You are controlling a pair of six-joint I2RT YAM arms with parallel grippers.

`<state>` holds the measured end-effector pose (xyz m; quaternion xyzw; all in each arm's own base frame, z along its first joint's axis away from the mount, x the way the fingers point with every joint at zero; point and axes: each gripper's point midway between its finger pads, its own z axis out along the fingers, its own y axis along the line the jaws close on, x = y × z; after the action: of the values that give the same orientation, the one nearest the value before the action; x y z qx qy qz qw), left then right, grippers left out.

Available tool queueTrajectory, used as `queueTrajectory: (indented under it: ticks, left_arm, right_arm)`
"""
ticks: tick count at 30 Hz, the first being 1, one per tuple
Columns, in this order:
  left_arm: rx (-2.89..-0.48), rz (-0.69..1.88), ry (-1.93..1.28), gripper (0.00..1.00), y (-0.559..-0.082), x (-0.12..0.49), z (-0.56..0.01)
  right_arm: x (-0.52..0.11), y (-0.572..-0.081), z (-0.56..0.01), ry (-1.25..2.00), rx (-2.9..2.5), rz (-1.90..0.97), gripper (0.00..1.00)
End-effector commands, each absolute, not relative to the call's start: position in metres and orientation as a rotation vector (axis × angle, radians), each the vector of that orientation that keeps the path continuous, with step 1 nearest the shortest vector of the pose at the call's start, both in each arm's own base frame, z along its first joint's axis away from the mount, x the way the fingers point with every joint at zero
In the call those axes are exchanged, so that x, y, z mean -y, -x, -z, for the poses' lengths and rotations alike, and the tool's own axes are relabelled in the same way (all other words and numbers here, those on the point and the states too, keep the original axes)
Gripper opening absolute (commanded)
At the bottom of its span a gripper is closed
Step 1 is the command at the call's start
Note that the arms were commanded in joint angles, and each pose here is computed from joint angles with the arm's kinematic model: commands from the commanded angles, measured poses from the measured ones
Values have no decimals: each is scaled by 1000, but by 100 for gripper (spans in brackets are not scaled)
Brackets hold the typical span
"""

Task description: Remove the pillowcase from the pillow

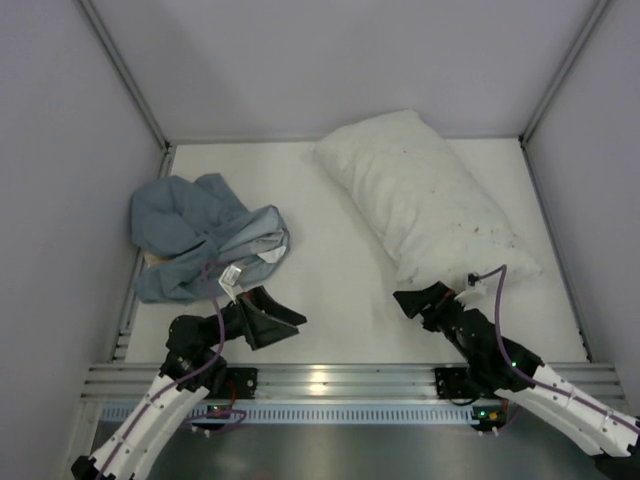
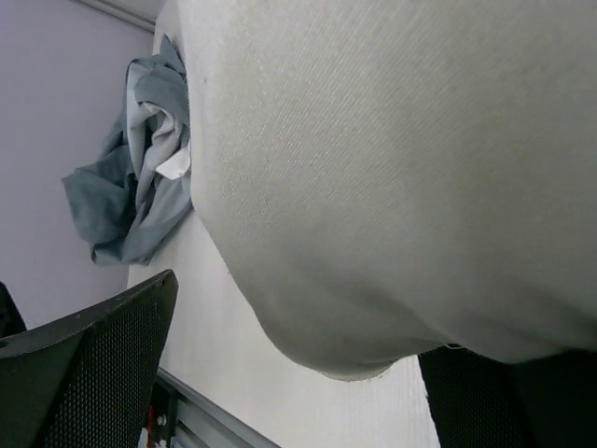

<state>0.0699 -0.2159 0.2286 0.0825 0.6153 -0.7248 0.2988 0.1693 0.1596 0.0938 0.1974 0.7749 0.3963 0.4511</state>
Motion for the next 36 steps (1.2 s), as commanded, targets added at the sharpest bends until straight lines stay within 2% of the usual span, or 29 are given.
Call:
queueTrajectory:
  ticks: [1,9,14,17,19,24,28,31,36]
  left_arm:
    - [-1515,2076,-247,99,-57,213,-213]
    - [-1430,2139,-346,99,-38,208,-227]
    - [-1474,2148,-365,99,-34,209,-221]
    - [-1491,2156,-374,99,-32,209,-219]
    - [-1494,2150,-373,99,-33,210,-217]
    - [-1545,2112,-335,99,-42,214,-207]
    - [-1562,2093,-323,99,-46,215,-203]
    - [-1555,2092,-318,99,-47,215,-204]
    - [-1543,2119,-321,99,-43,213,-209]
  right_arm:
    - [-161,-176,-57,-489,-1913,-944,99]
    - [-153,-181,-34,-538,-1912,-880,99]
    - [-145,-195,-82,-458,-1766,-834,99]
    - [-147,-194,-92,-455,-1765,-854,99]
    - [-151,-190,-88,-490,-1806,-882,99]
    - [-140,-164,-52,-643,-2120,-731,99]
    - [-165,-171,-73,-296,-2188,-662,99]
    - [-219,-179,-102,10,-2155,-795,99]
    - [-260,-215,-127,209,-2053,-686,99]
